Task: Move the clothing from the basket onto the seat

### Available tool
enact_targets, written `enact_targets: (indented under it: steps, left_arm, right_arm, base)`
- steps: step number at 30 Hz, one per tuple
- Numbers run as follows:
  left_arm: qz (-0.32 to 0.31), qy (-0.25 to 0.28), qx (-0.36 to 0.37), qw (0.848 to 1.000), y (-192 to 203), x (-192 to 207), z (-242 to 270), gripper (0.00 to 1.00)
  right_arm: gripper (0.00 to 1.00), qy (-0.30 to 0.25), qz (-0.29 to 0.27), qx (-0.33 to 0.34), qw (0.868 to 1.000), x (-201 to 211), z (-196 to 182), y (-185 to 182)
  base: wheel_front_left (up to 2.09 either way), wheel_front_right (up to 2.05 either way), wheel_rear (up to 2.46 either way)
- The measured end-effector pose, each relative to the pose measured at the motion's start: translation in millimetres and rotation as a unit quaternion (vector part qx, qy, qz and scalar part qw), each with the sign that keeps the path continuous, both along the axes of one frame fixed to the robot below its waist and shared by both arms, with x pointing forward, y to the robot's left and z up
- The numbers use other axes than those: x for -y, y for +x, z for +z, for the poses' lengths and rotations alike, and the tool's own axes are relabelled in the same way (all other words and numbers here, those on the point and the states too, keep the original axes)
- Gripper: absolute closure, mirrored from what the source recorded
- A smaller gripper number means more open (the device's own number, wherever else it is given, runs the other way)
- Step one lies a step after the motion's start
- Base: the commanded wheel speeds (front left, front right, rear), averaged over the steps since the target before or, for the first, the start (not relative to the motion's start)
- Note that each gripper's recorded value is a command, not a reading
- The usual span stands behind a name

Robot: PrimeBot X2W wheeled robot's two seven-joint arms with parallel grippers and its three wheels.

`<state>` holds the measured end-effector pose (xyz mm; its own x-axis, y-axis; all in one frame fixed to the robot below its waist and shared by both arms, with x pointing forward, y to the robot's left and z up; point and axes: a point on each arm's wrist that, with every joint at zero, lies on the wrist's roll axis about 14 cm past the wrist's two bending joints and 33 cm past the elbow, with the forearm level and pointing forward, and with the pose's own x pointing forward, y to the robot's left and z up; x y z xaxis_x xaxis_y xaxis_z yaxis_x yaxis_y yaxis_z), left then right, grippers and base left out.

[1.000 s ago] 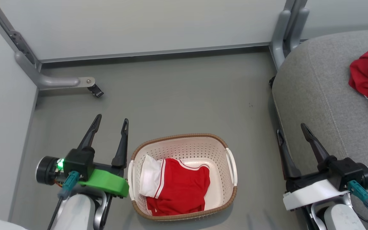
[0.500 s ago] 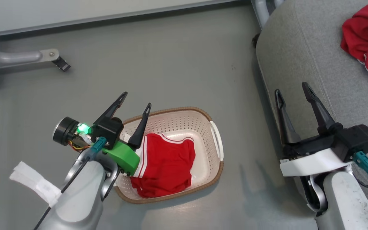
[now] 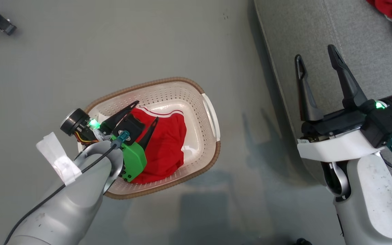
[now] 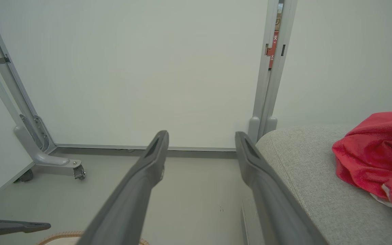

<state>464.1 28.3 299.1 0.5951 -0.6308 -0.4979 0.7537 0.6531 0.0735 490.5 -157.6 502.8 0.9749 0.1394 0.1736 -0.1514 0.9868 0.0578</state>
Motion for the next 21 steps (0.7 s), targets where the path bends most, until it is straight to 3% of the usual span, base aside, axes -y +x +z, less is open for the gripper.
enact_targets:
  steps: [10,21]
  left_arm:
    - [-0.087,0.09,-0.089,0.988,-20,0,-89,0.0]
    - [-0.141,0.187,-0.183,0.955,-49,-27,-169,0.0]
  right_arm:
    - [0.0,-0.017,-0.002,-0.03,0.999,5,-40,22]
    - [0.0,-0.029,-0.007,-0.075,0.997,12,-92,33]
  base:
    - [0.0,0.0,0.0]
    - [0.0,0.0,0.0]
